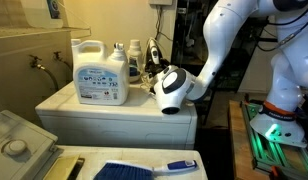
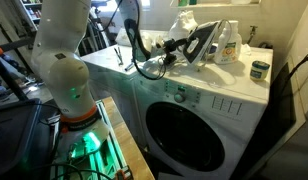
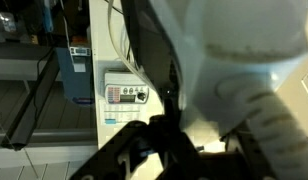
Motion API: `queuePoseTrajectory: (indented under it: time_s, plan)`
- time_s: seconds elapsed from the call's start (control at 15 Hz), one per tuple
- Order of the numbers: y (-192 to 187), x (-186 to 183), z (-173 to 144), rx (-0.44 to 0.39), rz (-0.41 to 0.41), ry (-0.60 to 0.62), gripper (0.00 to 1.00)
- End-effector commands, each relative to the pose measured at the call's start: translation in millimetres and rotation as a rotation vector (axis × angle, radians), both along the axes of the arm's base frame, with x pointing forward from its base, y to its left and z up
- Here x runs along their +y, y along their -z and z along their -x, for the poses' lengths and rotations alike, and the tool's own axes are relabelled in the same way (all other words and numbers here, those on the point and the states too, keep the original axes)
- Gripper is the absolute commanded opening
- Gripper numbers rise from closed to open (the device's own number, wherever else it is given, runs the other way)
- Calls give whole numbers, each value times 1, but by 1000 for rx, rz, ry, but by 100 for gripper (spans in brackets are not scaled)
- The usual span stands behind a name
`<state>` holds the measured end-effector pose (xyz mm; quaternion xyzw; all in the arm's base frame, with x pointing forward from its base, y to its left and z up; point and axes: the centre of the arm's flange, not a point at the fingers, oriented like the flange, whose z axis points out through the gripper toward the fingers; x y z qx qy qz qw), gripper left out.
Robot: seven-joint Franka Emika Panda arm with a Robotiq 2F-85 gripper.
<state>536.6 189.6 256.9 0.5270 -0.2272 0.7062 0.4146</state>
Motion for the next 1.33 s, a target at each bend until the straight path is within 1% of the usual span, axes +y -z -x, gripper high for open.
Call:
queuePoseTrajectory:
  time_s: [0.0,0.07,0.13,0.27,0.4,0.6,0.73,0.93,1.07,1.13,1.27]
  plan:
    - [0,3,-5,-50,-41,-99,15]
    - [-1,4,-6,-60,-50,-111,15]
    - [-1,3,-6,-73,-48,-131,15]
    - [3,4,-6,-91,-33,-133,15]
    - [10,7,-5,-94,-84,-95,15]
    - [17,14,-2,-68,-131,-39,15]
    - [18,15,-2,-34,-159,6,15]
    - [15,17,-4,1,-154,64,15]
    - [12,18,-6,42,-130,95,15]
    - [10,18,-6,69,-99,119,15]
    - [3,14,-7,82,1,168,15]
